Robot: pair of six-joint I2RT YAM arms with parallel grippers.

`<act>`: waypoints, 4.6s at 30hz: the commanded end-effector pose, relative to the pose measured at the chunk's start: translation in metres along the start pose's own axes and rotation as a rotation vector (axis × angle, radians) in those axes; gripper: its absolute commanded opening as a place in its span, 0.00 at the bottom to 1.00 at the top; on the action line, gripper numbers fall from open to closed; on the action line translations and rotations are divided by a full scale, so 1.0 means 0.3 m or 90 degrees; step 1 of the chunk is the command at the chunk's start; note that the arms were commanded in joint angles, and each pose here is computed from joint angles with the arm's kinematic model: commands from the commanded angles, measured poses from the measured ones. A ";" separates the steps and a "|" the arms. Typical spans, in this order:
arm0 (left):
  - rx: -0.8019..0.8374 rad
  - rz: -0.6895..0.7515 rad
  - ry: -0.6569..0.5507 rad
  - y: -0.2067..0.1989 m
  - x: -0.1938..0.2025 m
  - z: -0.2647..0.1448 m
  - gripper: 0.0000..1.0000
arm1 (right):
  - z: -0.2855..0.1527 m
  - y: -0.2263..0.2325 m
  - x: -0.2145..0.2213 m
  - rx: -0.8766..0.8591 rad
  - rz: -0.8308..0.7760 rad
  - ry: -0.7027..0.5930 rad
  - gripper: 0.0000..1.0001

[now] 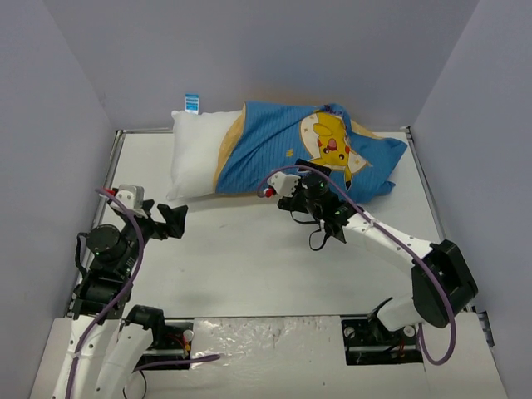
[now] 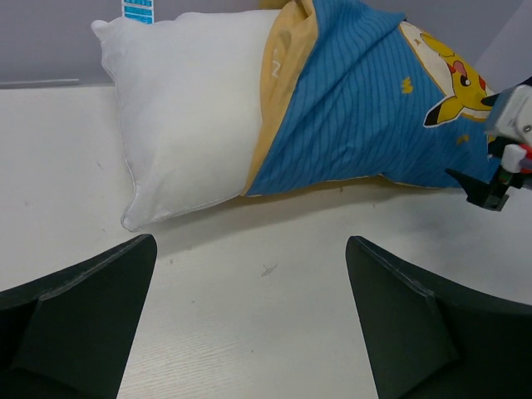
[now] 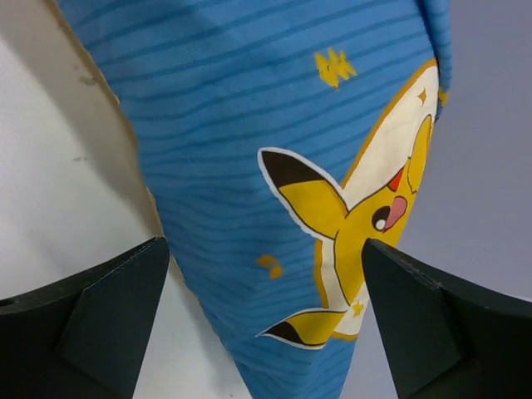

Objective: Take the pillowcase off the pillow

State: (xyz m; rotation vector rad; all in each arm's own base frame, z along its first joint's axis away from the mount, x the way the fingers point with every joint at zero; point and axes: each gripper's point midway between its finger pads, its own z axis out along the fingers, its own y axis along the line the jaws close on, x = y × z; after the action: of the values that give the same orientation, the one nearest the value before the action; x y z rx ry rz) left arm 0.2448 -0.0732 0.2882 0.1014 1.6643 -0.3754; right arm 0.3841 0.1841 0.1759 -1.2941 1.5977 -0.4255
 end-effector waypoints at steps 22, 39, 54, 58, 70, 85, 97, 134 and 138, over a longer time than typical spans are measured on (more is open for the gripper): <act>0.042 0.029 -0.028 -0.041 -0.029 -0.014 0.97 | 0.241 -0.017 0.166 0.217 -0.048 0.151 0.06; 0.222 0.239 0.024 -0.225 0.041 -0.002 1.00 | -0.306 -0.436 -0.053 0.105 0.165 -0.128 0.00; 0.215 0.641 0.099 -0.261 -0.013 0.246 0.94 | -0.420 -0.272 -0.022 0.019 0.144 -0.169 0.00; 0.265 0.687 0.120 -0.252 -0.020 0.314 0.95 | -0.458 -0.235 -0.004 0.004 0.113 -0.174 0.00; 0.459 0.719 0.189 -0.255 0.045 0.382 1.00 | -0.557 -0.171 0.005 -0.027 0.059 -0.198 0.00; 0.254 0.667 0.255 -0.038 0.138 0.554 0.12 | -0.591 -0.183 -0.014 -0.021 0.071 -0.216 0.00; 0.169 0.399 0.097 -0.131 -0.222 0.278 0.02 | -0.458 -0.321 0.036 0.034 0.155 -0.136 0.00; 0.136 0.305 0.110 -0.095 -0.076 0.158 0.02 | -0.401 -0.241 0.053 -0.094 0.284 -0.002 0.86; 0.138 0.303 0.112 -0.096 -0.072 0.161 0.02 | -0.408 -0.239 0.047 -0.085 0.293 0.005 0.83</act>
State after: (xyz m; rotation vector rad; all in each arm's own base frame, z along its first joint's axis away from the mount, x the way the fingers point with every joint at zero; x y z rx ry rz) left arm 0.2780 -0.1093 0.2786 0.7445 1.8144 -0.1806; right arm 0.3238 0.1137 0.2840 -1.0110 1.8344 -0.0155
